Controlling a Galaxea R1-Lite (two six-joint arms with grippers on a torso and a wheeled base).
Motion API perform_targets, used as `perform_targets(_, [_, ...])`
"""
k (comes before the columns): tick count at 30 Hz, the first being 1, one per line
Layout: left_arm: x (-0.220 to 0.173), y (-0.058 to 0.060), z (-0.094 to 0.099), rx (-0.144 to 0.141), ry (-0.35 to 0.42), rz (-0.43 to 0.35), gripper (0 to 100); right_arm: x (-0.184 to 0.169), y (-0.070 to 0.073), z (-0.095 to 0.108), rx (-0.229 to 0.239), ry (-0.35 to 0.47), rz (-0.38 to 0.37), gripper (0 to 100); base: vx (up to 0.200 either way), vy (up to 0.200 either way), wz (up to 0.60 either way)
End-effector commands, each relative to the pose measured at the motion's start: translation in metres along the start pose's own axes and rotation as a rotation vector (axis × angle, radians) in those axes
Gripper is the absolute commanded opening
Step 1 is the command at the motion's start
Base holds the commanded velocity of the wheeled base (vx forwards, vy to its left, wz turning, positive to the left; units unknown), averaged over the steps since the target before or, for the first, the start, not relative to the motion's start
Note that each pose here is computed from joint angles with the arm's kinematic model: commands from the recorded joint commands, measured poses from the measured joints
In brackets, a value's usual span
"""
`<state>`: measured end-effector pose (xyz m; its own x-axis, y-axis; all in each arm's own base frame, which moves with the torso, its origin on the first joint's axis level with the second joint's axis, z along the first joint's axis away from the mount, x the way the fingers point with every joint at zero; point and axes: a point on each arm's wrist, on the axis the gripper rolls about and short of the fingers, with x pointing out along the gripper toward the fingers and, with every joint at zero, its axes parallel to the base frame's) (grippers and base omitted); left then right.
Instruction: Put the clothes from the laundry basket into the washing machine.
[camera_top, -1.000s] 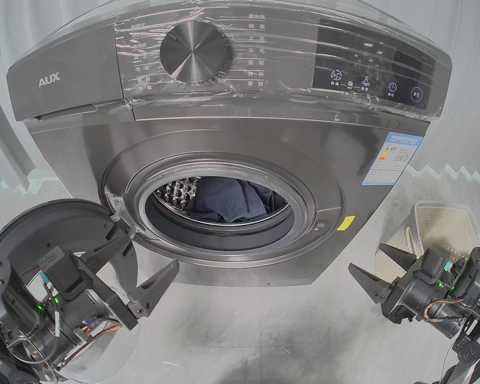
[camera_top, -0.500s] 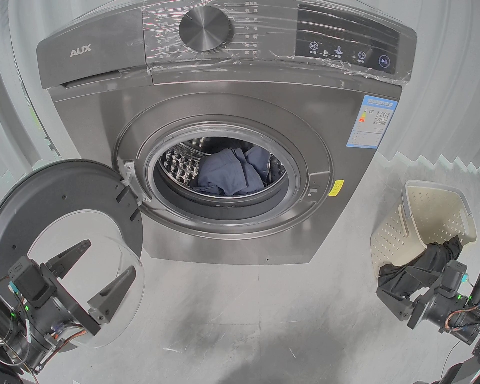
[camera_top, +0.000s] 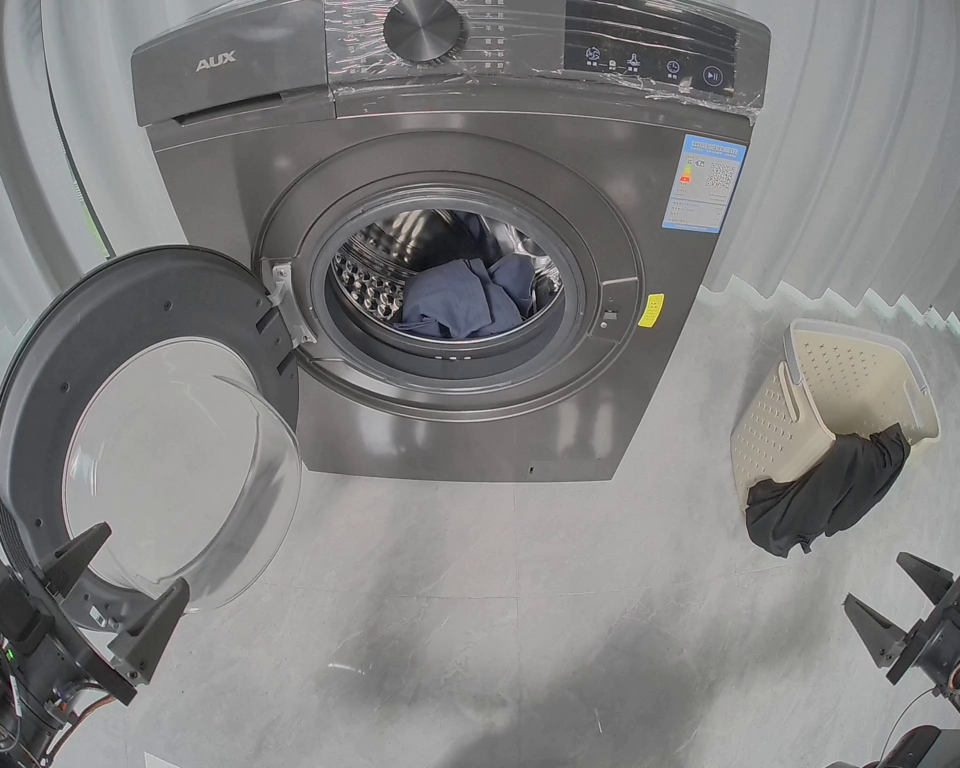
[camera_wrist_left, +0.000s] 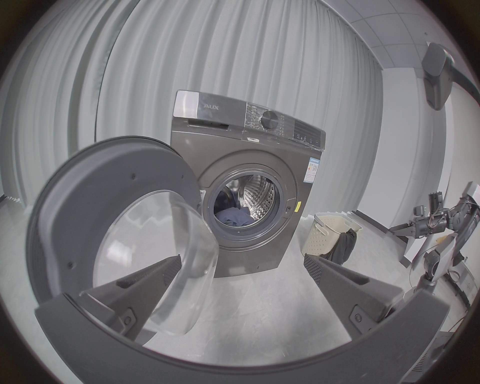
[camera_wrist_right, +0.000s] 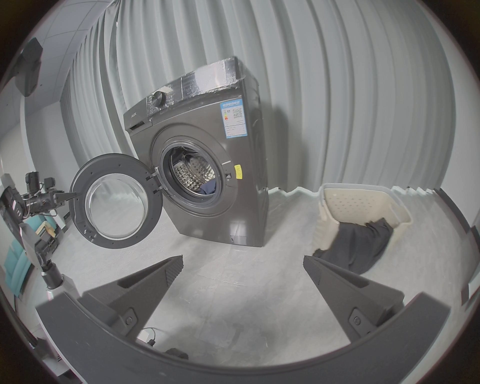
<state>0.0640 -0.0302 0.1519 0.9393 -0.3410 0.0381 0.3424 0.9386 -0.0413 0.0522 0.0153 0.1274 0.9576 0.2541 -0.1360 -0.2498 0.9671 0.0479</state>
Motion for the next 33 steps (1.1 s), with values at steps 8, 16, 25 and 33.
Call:
perform_targets(8, [-0.053, 0.010, -0.021, -0.018, -0.056, 0.128, 100, -0.058, -0.004, -0.042, 0.010, -0.124, -0.123, 100, 0.000, -0.100, 0.00])
perform_targets(16, [-0.075, 0.008, -0.042, -0.045, -0.028, 0.179, 100, -0.063, -0.003, -0.051, 0.034, -0.130, -0.152, 100, 0.000, -0.200, 0.00])
perform_targets(25, [-0.088, 0.004, -0.064, -0.038, 0.037, 0.216, 100, -0.064, -0.002, -0.053, 0.028, -0.132, -0.215, 100, 0.000, -0.200, 0.00])
perform_targets(33, [-0.092, 0.000, -0.065, 0.048, -0.017, 0.279, 100, -0.069, 0.001, -0.061, -0.011, -0.151, -0.263, 100, 0.000, -0.150, 0.00])
